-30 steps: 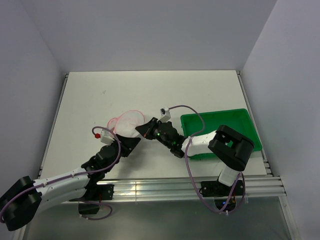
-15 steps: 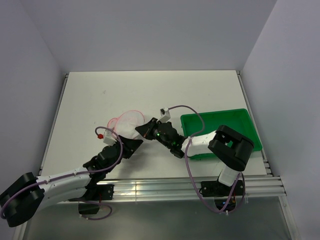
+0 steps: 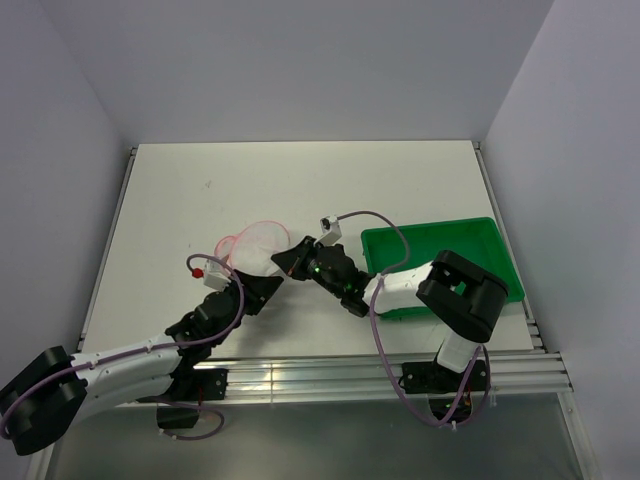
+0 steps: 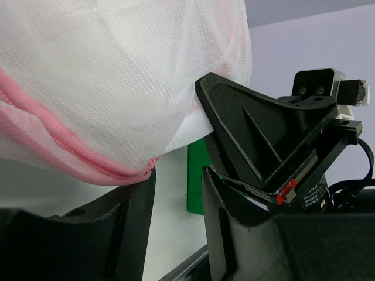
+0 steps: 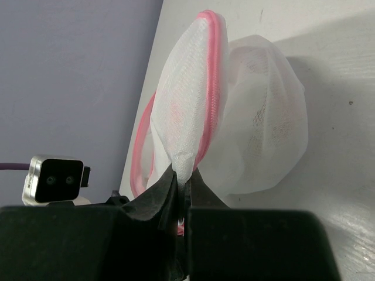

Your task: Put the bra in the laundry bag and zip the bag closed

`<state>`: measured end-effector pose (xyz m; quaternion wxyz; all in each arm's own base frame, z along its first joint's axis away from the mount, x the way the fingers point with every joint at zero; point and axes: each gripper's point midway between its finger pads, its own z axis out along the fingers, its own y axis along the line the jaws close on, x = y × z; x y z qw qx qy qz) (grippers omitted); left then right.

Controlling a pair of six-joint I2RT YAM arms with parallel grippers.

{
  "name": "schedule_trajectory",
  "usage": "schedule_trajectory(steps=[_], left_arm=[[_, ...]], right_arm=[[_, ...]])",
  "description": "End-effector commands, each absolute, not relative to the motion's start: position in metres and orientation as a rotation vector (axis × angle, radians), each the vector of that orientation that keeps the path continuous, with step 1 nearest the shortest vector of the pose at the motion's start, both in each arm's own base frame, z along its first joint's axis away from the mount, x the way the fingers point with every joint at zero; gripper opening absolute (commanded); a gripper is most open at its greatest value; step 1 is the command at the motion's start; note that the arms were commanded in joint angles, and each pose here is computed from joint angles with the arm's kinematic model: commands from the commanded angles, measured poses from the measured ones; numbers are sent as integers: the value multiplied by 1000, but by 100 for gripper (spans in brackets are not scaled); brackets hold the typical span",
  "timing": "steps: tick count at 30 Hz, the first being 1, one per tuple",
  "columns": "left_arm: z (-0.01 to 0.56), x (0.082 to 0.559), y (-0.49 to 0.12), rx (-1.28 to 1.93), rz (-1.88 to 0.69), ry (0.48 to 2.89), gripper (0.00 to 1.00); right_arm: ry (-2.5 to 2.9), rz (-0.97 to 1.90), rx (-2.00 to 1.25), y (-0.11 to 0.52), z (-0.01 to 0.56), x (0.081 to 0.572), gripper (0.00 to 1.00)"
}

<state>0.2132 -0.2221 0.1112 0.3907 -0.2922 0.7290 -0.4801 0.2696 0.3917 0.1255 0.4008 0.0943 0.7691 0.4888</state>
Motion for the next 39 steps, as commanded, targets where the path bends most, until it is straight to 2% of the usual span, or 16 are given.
schedule_trajectory(steps=[1,17,27,35,39], left_arm=[[132,223,-222,-746,-1222,1776,43],[124,224,-224,-727,-1197,1797,45],[135,223,-224,-711,-1227,1765,40],[121,210,-233,-717,-1294,1843,50],[126,208,-236,-711,-1327,1841,49]], right_arm=[[1900,1234,223,388,139,267,0],[1897,1238,218,388,141,267,0],[1908,1234,224,388,136,266,0],[1906,1211,225,386,136,270,0],[1906,1211,225,387,136,271,0]])
